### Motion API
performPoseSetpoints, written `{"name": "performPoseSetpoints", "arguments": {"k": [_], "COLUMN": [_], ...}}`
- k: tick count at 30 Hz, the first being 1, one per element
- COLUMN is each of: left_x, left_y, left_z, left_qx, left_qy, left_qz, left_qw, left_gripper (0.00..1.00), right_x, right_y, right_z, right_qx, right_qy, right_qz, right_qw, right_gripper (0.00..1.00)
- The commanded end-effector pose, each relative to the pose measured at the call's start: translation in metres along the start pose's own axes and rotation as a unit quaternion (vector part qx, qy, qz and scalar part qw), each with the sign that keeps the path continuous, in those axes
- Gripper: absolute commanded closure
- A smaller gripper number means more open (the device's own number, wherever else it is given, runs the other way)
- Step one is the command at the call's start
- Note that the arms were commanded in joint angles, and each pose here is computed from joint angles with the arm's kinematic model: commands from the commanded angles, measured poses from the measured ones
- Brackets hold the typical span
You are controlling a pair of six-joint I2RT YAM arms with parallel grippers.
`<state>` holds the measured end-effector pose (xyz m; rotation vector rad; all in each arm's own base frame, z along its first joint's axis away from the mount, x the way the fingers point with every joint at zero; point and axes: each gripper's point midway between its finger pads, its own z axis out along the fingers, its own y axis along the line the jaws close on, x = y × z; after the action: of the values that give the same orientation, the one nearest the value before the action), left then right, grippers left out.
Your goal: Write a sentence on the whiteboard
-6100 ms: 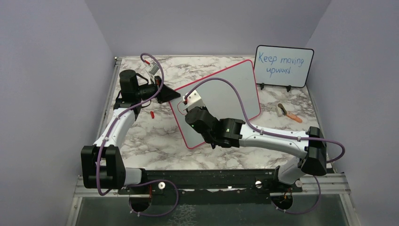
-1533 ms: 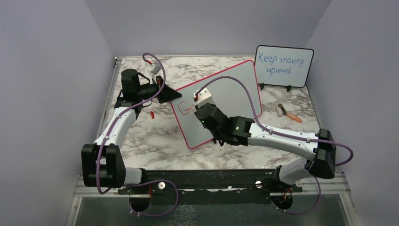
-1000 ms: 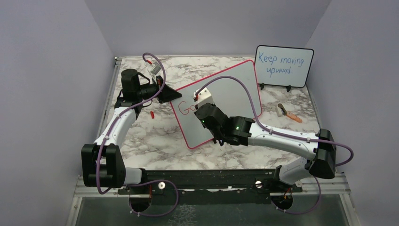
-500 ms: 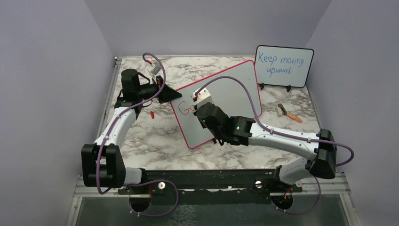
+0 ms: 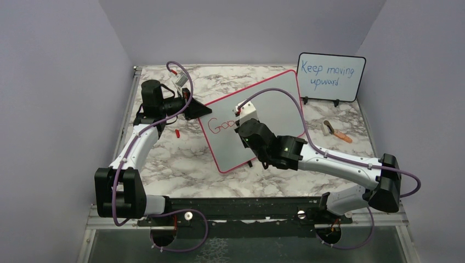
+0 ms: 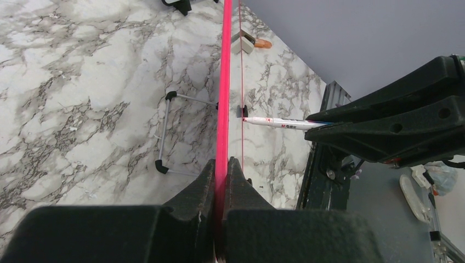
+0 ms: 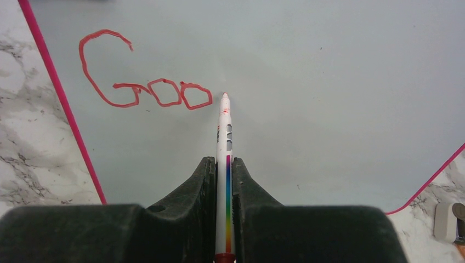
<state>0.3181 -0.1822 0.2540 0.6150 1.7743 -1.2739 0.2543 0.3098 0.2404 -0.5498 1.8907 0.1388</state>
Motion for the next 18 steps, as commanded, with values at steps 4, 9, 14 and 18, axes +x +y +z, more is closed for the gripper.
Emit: {"name": "performPoseSetpoints", "arguments": {"k": [4,9,14,18], "left_x": [0.022,0.021,0.021,0.021], "left_y": [0.002,0.002,0.002,0.001], "left_z": [0.007,0.007,0.007,0.007], "left_qx": [0.009,0.01,0.01,0.011], "left_qy": [0.028,0.028,0.028,0.028], "left_qz": [-0.002,-0.002,-0.002,-0.001], "left_qw": [1.0,1.0,1.0,1.0], "left_gripper": [1.0,1.0,1.0,1.0], "right_x": [-0.003,-0.005,-0.006,-0.004], "right_y": [-0.013,-0.011,-0.01,-0.01], "right_z": [0.0,0.003,0.007,0.01], "right_qx": [0.023,0.022,0.023,0.025], "right_qy": [-0.01,-0.012,-0.013,-0.011], "right_qz": [0.018,0.019,0.02,0.019], "right_qw": [1.0,1.0,0.999,0.999], "right_gripper": [0.99,0.99,0.99,0.99]}}
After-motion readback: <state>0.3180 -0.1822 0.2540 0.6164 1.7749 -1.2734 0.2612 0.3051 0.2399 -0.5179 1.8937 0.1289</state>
